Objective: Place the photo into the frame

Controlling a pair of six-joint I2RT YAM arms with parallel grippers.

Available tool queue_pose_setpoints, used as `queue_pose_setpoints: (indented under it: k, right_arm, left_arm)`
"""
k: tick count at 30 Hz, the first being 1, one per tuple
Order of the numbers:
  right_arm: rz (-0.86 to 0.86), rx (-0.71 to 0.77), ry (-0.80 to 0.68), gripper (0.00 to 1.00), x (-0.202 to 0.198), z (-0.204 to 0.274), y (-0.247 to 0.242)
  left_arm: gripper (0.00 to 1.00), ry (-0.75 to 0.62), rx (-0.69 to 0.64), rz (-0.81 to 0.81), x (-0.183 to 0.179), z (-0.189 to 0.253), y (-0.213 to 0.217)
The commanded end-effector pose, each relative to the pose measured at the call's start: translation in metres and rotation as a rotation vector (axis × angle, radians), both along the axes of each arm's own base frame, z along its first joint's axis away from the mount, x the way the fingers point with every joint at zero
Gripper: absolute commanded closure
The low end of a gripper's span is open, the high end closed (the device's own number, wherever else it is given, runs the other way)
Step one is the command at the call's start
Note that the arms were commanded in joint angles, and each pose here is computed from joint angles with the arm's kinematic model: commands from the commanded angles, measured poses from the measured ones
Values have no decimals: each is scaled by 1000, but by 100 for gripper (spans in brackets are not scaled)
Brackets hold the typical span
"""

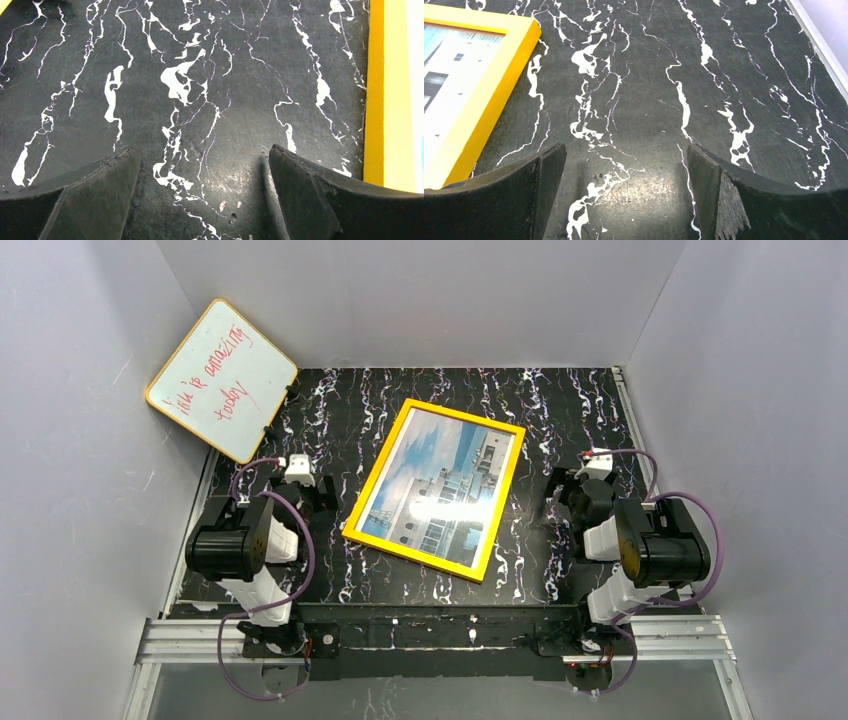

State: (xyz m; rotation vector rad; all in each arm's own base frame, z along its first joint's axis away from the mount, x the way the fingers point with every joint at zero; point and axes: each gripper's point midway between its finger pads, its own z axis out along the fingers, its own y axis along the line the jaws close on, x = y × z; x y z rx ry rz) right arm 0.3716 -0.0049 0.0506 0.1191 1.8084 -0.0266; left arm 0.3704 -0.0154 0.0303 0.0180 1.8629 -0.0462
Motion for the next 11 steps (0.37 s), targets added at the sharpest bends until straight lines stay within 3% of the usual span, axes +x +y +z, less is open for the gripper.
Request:
queue_pose_setpoints:
  k: [1,11]
  right_arm:
    - [31,5,-43,1,5,12,5]
    - [32,5,-43,1,5,12,5]
  left_arm:
    - [2,5,26,26,0,0,6]
    - [2,11,36,41,1,-1,6]
